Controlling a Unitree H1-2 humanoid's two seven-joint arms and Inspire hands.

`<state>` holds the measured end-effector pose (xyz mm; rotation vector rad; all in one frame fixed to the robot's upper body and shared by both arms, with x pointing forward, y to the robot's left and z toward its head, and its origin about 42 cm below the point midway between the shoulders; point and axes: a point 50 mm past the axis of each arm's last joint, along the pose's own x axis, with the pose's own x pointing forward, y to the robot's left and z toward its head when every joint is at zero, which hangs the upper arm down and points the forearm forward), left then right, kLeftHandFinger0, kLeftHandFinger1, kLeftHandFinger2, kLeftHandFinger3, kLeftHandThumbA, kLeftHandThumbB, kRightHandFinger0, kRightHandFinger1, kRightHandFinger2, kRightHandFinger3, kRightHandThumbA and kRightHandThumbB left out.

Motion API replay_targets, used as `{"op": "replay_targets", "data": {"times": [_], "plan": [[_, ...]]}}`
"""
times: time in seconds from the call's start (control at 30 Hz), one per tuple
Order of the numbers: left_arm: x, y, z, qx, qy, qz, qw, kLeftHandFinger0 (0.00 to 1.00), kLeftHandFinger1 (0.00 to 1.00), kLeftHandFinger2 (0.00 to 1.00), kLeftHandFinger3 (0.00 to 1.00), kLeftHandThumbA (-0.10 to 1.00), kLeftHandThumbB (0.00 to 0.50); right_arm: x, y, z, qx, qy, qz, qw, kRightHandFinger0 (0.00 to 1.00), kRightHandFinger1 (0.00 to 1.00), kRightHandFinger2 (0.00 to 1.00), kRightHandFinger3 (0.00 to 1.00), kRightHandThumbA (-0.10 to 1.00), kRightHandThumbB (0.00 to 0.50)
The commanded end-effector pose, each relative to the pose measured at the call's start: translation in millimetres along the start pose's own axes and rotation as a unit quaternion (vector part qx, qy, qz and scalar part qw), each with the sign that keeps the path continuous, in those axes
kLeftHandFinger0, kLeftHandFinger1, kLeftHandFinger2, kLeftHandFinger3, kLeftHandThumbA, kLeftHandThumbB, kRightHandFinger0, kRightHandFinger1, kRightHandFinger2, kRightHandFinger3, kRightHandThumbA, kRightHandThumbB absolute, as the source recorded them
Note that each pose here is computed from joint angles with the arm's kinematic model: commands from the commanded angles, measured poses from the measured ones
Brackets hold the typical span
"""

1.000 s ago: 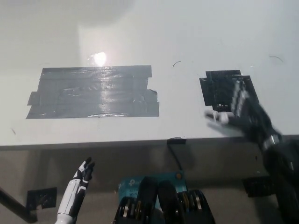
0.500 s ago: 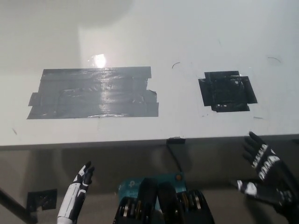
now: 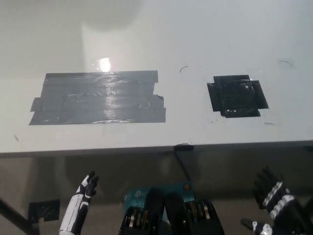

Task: A stapler is kept on the black spot marked on the desk infront of the robot. The robot picks up the stapler using its right hand and passes it to a person

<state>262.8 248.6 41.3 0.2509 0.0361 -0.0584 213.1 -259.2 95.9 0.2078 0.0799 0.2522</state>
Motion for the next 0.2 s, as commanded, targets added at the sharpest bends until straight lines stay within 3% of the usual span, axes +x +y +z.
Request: {"op": "replay_targets", "data": {"times": [0.0,0.17], "plan": [[-9.5,1.2,0.4,-0.004,-0.023,0.002,1.0,1.0,1.0,1.0,1.0,1.0,0.467,1.4,2.0,-7.0,-0.025,-0.037,0.015,0.999,1.0,1.0,1.0,1.0,1.0,0.339],[-5.3,-0.4,1.1,-0.001,-0.026,0.001,1.0,1.0,1.0,1.0,1.0,1.0,0.487,4.9,-3.9,-11.8,-0.034,-0.025,0.019,0.999,1.0,1.0,1.0,1.0,1.0,0.329]]}}
